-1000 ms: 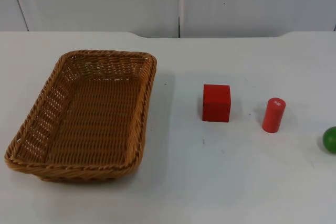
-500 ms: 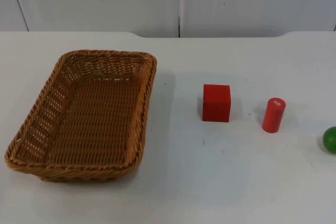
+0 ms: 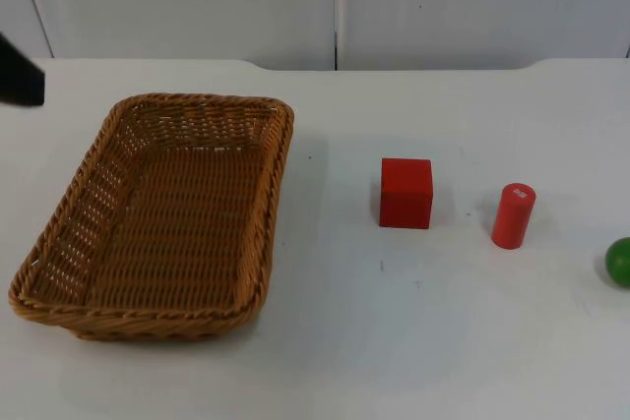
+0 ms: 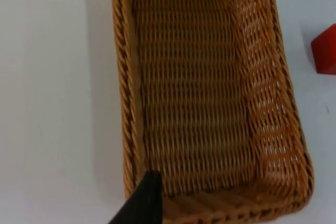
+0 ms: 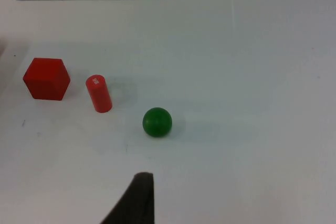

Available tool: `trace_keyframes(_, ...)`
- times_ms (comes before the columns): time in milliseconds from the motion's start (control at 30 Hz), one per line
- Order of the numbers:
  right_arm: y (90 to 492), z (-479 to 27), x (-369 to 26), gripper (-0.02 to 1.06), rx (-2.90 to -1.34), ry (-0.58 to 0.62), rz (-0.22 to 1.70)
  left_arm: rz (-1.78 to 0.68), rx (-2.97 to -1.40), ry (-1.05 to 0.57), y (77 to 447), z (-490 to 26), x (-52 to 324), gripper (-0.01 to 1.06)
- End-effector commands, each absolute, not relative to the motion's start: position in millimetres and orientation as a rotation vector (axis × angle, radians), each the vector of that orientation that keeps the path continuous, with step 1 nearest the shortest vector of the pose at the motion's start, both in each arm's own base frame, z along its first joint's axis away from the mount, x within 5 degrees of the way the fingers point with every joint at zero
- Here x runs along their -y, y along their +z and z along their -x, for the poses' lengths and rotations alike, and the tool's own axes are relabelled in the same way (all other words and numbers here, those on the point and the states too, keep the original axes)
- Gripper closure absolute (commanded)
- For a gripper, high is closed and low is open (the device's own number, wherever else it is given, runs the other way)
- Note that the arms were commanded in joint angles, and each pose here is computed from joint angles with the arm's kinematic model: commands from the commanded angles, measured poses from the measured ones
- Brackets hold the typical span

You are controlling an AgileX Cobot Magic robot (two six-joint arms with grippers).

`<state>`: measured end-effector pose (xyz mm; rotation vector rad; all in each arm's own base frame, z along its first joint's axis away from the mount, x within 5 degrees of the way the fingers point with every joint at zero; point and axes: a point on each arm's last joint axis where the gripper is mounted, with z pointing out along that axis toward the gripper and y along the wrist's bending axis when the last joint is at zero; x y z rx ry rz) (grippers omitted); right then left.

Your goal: Pick up the basket with the left hand and place the object to the left of the red cylinder into the basket with the right hand.

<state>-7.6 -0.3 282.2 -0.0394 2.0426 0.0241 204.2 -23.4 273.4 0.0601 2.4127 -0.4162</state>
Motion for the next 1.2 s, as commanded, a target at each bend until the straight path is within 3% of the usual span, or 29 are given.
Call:
trace_keyframes(0,280,7,0,-0.01,-2.046,0.018,0.045,-0.084,-2.397,-0.405,283,-233,22,0.06)
trace_keyframes(533,280,7,0,-0.01,-2.046,0.018,0.045,-0.126,-2.577,-0.364,240,-329,16,0.06)
trace_keyframes(1167,280,7,0,-0.01,-2.046,0.018,0.045,-0.124,-2.73,-0.333,197,-373,10,0.06)
